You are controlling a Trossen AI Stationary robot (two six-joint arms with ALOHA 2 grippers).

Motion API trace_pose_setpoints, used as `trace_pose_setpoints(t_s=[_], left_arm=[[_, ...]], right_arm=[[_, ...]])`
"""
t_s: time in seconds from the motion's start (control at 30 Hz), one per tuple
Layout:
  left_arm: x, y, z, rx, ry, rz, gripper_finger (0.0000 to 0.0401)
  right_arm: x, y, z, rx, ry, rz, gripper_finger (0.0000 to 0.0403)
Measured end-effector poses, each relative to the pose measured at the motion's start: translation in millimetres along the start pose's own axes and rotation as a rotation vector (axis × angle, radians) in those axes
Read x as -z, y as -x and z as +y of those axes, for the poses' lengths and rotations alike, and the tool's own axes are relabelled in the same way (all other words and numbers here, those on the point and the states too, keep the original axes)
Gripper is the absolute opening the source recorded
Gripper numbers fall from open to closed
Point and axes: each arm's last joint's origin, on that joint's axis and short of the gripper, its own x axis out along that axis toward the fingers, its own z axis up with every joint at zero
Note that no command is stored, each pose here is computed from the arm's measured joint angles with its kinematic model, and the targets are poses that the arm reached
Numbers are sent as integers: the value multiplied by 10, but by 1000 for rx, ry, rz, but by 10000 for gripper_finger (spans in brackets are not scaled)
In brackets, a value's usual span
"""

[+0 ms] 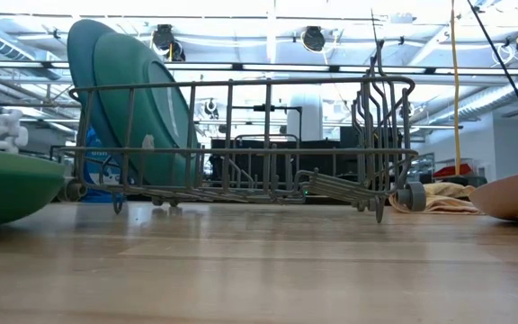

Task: Sort dishes
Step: Put the light green plate into the dish rack

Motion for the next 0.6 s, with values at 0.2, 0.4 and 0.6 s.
trace_pose_setpoints(t_s=[0.2, 0.4, 0.6], left_arm=[[2, 2, -31, 38, -2, 25, 119], [16, -52, -5, 13, 1, 35, 159], [25, -88, 15, -7, 2, 43, 162]], right_arm=[[1, 0, 1, -1, 0, 1, 100], [-1, 2, 4, -2, -3, 0, 100], [1, 0, 1, -1, 5, 0, 100]])
